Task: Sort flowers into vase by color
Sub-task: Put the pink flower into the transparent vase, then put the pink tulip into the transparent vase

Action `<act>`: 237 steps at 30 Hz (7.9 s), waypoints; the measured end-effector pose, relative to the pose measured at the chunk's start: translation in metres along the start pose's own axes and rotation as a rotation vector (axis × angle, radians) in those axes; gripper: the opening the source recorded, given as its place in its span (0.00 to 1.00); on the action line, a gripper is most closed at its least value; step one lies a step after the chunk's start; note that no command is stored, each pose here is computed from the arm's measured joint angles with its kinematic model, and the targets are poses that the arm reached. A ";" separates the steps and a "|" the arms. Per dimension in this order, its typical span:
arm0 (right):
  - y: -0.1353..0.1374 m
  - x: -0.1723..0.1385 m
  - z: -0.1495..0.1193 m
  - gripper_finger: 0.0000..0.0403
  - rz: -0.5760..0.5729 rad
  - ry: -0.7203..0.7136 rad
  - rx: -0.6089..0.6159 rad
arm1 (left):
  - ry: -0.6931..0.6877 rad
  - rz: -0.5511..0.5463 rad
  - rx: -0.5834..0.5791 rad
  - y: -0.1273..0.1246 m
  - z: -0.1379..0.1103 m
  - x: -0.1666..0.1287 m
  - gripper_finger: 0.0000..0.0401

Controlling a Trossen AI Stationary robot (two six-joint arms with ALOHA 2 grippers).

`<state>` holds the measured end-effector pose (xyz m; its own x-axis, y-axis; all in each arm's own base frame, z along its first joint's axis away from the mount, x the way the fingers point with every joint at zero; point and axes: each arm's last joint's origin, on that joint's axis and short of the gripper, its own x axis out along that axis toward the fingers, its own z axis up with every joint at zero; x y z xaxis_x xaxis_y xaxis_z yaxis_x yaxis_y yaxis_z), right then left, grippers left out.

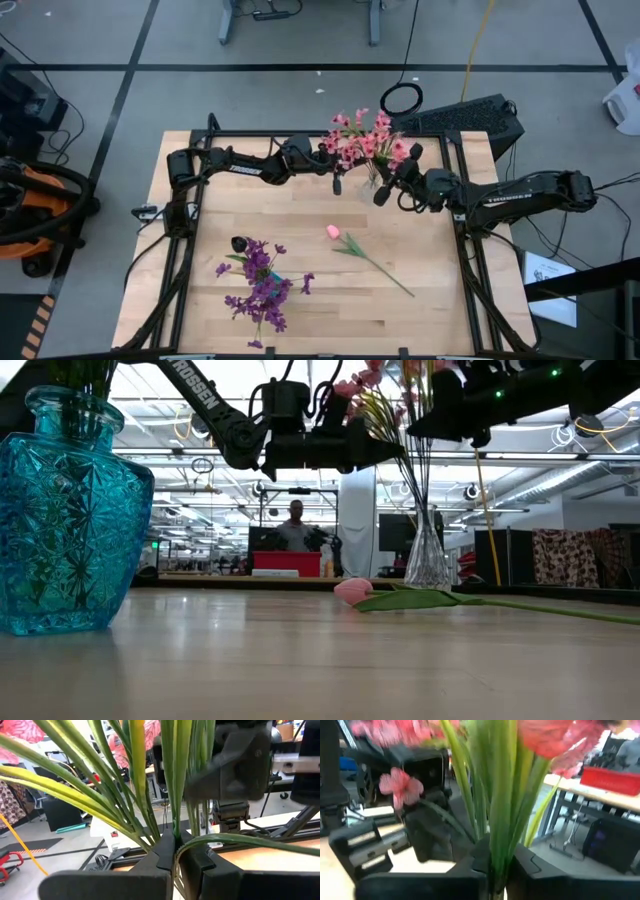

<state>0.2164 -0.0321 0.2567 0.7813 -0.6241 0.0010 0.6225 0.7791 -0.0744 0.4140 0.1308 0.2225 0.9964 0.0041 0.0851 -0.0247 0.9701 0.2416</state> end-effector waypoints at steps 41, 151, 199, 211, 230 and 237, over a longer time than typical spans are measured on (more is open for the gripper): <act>0.048 -0.064 -0.062 0.52 0.357 0.718 0.191 | 0.006 -0.002 0.026 0.000 0.000 0.000 0.04; 0.058 -0.054 0.014 0.01 0.452 -0.689 0.116 | 0.070 -0.006 -0.136 -0.150 0.029 0.020 0.59; 0.022 -0.087 0.012 0.49 0.474 -0.112 0.237 | 0.365 -0.056 -0.107 -0.125 0.010 0.010 0.01; 0.018 -0.089 0.014 0.19 0.473 -0.119 0.228 | 0.359 -0.066 -0.110 -0.126 0.010 0.010 0.01; -0.010 -0.105 0.018 0.00 0.392 -0.129 0.152 | 0.375 0.035 -0.183 -0.111 0.007 0.010 0.43; -0.040 -0.124 0.005 0.00 0.368 -0.126 0.228 | 0.381 0.141 -0.208 -0.092 0.003 0.009 0.56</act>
<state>0.0947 0.0142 0.2644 0.9432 -0.3019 0.1384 0.2852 0.9498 0.1287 0.4245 0.0411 0.2037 0.9443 0.1911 -0.2677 -0.1842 0.9816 0.0508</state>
